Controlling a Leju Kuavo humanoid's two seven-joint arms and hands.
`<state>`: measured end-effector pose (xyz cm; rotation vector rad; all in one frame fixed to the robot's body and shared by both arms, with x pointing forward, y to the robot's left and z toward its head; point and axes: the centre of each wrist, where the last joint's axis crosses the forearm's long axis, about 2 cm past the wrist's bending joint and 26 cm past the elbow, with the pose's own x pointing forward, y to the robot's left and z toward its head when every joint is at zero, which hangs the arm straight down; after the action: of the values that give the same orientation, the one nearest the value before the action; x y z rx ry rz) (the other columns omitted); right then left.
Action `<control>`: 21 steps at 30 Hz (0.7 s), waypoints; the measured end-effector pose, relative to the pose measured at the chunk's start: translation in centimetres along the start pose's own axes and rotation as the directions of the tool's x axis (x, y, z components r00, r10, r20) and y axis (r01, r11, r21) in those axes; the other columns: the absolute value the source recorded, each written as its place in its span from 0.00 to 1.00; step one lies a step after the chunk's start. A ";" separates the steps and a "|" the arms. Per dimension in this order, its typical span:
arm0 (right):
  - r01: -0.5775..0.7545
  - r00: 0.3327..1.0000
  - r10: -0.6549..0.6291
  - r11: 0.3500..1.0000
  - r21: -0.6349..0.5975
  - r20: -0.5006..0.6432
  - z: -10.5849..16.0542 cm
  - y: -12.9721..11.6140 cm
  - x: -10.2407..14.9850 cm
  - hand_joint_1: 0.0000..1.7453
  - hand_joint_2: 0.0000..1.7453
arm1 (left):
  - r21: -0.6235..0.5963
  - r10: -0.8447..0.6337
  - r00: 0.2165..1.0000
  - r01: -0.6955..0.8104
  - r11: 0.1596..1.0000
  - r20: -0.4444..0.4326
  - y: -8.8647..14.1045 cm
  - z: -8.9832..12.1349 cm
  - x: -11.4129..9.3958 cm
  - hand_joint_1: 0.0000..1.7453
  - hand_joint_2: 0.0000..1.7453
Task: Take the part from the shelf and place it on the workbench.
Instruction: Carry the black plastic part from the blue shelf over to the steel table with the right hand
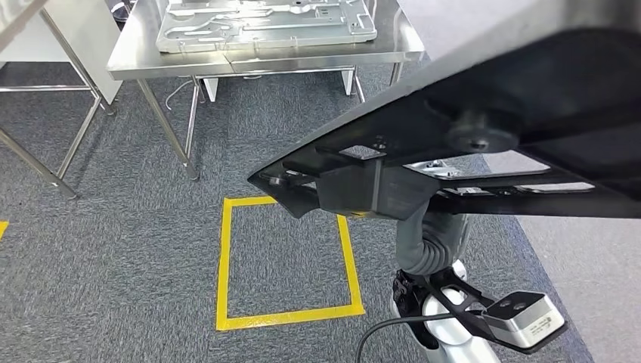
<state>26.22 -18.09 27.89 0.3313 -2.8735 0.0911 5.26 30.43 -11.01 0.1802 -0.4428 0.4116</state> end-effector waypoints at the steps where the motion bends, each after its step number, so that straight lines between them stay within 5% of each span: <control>1: -0.002 1.000 0.002 1.000 -0.001 -0.001 0.0 0.0 0.0 1.00 1.00 | 0.000 -0.001 1.000 0.001 1.000 0.000 0.0 0.0 0.0 0.00 1.00; 21: 0.001 1.000 -0.001 1.000 -0.008 -0.006 0.3 0.2 0.3 1.00 1.00 | 0.000 -0.007 1.000 0.007 1.000 -0.004 0.2 0.1 -0.3 0.00 1.00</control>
<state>25.77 -17.97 27.63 0.3311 -2.8671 0.0807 4.91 30.50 -11.05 0.1806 -0.4378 0.4050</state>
